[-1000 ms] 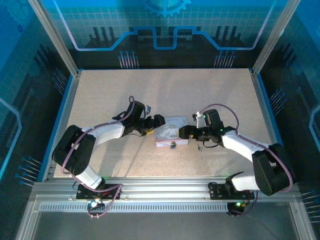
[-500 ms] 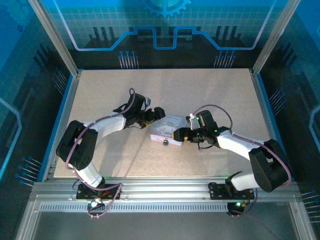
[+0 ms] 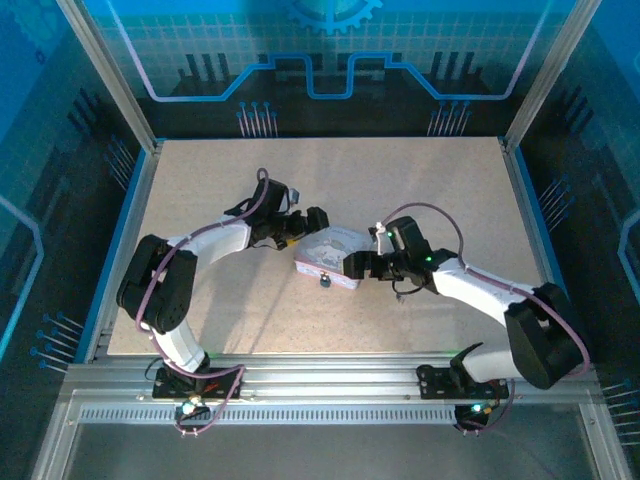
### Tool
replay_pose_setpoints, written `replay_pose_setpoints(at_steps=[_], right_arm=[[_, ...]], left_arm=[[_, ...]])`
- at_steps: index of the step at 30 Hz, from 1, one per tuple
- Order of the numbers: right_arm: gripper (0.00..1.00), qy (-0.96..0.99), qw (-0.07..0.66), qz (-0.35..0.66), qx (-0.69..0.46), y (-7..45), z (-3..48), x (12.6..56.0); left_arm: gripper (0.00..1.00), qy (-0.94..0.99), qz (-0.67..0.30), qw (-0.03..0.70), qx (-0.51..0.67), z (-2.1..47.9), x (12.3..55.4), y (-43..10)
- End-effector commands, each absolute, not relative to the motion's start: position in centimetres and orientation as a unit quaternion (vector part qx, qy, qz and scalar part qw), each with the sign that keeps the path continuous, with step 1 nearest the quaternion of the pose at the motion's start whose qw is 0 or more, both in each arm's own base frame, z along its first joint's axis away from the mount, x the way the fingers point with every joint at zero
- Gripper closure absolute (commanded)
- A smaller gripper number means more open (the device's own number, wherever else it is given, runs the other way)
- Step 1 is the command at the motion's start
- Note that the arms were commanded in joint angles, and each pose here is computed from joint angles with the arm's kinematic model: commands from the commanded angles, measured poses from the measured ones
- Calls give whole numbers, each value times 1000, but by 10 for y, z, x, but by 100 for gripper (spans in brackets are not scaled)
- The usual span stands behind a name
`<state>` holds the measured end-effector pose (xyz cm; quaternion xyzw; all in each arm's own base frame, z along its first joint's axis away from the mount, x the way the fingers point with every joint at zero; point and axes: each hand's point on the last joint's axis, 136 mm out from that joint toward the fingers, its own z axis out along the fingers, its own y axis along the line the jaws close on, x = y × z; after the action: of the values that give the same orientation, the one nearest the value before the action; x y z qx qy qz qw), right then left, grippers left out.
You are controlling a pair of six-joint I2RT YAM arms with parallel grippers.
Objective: Unlock the padlock with the key
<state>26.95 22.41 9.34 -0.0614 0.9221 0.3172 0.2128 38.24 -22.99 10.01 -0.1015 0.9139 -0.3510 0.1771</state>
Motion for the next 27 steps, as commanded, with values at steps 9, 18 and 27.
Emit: replay_pose_setpoints(at_steps=[9, 18, 27], right_arm=[[23, 970, 168, 173, -26, 154, 73, 225], [46, 983, 130, 125, 24, 118, 43, 209], [55, 987, 100, 120, 28, 116, 28, 210]], left_arm=[[1, 896, -352, 255, -93, 156, 355, -200], [1, 887, -349, 283, -103, 164, 315, -178], [1, 892, -341, 276, -108, 158, 307, -174]])
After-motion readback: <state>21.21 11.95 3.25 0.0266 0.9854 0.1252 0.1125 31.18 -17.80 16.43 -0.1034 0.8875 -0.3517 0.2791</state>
